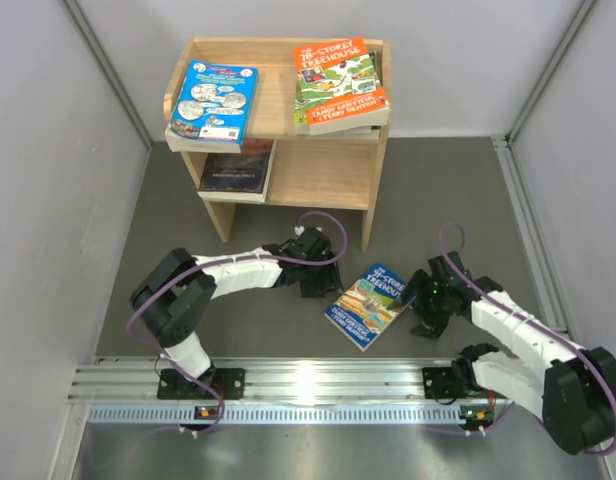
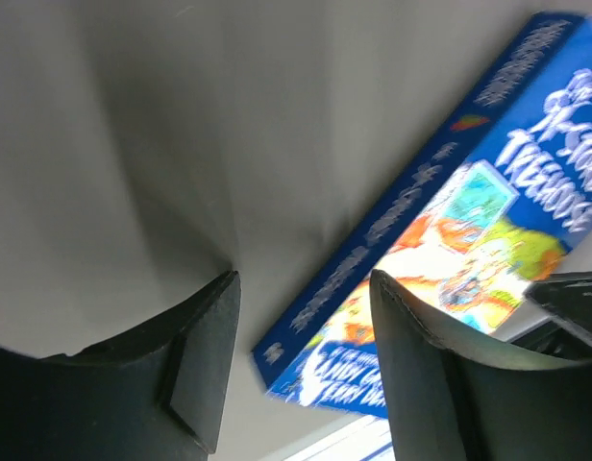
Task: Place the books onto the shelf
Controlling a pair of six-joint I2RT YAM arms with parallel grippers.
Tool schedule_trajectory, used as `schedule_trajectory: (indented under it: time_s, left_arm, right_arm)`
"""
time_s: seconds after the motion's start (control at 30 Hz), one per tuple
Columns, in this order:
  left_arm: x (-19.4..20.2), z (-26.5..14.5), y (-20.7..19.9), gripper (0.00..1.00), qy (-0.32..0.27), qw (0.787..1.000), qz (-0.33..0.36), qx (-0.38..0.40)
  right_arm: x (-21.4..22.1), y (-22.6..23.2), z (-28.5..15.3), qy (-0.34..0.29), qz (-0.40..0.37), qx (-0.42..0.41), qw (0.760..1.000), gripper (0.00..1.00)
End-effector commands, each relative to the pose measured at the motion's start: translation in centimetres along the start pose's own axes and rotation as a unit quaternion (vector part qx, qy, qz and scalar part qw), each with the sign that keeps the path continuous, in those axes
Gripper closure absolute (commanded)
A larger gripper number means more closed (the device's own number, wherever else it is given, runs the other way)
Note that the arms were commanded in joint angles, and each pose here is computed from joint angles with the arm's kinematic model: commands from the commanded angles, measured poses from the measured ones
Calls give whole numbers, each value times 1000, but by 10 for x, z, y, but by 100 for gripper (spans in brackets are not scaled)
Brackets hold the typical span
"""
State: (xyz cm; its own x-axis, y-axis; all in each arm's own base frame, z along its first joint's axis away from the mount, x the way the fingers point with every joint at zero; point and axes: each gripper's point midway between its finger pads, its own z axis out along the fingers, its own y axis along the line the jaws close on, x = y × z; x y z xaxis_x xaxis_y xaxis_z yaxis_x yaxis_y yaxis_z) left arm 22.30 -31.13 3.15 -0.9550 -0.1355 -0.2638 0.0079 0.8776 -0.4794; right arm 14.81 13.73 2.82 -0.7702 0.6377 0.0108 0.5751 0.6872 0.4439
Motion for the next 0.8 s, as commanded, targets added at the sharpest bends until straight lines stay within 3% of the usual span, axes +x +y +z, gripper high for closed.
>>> schedule_trajectory:
  time_s: [0.0,0.27,0.6,0.7,0.73,0.77]
  left_arm:
    - [-1,3,-46,39,5,997,30,76]
    - [63,0,-72,40,38,994,35,99]
    - [72,-20,-65,35,13,994,-12,112]
    - [75,-10,-64,34,22,992,-17,123]
    - [80,-8,-66,34,37,990,-26,135]
    - [78,-8,-80,34,34,985,-29,169]
  right_arm:
    - [-14,-6,-4,-20,-23,31,999,16]
    - [-14,-10,18,6,-26,42,999,18]
    - [-3,-27,24,20,-40,44,998,21]
    - [2,-28,29,25,-37,25,999,39]
    - [4,-25,30,28,-39,15,999,53]
    - [8,-27,33,31,-37,11,999,56]
